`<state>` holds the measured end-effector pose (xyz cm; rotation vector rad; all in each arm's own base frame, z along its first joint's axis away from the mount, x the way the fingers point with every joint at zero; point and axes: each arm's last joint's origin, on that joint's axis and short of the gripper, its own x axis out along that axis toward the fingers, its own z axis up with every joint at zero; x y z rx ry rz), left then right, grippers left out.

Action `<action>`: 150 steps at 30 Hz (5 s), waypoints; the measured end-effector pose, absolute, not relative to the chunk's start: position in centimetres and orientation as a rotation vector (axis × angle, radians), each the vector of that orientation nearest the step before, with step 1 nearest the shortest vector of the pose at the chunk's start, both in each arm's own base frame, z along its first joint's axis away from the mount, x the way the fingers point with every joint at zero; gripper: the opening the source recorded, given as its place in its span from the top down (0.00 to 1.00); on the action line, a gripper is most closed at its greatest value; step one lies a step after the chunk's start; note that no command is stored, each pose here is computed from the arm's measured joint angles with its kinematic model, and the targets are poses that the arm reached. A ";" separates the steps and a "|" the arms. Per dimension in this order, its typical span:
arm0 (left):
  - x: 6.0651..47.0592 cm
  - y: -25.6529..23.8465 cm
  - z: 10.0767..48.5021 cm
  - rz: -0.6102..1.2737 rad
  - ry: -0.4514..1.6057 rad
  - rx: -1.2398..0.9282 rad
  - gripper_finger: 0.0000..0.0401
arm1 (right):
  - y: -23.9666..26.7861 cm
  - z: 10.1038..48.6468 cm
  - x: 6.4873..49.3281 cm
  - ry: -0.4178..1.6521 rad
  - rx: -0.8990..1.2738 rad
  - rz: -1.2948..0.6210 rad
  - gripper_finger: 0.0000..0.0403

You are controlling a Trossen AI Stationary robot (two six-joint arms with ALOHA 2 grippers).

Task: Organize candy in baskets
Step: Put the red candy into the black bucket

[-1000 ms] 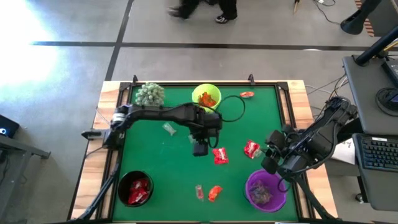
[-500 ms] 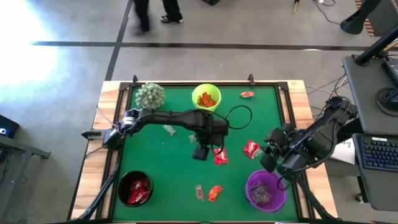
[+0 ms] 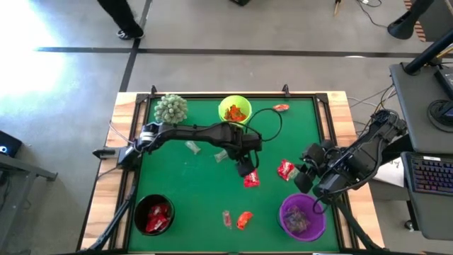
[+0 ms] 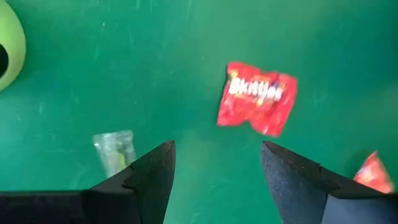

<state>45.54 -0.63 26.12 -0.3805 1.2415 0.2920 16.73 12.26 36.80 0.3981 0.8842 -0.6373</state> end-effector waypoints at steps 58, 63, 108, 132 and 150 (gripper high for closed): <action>51.1 -6.7 15.4 0.813 1.019 -1.176 0.45 | 11.5 37.7 16.0 1.031 -0.010 -0.339 0.64; 52.8 -6.8 12.9 0.845 1.054 -1.151 0.45 | 11.5 37.7 16.0 1.033 0.000 -0.339 0.64; 45.8 -13.8 22.6 0.719 1.298 -0.812 1.00 | 11.7 37.6 16.0 1.066 -0.022 -0.290 0.64; 34.2 -20.9 35.4 0.507 1.176 -0.606 1.00 | 12.1 37.3 16.6 1.003 0.181 -0.444 0.64; 27.8 -26.0 36.5 0.280 1.323 -0.529 1.00 | 13.6 35.6 18.5 0.982 0.316 -0.594 0.64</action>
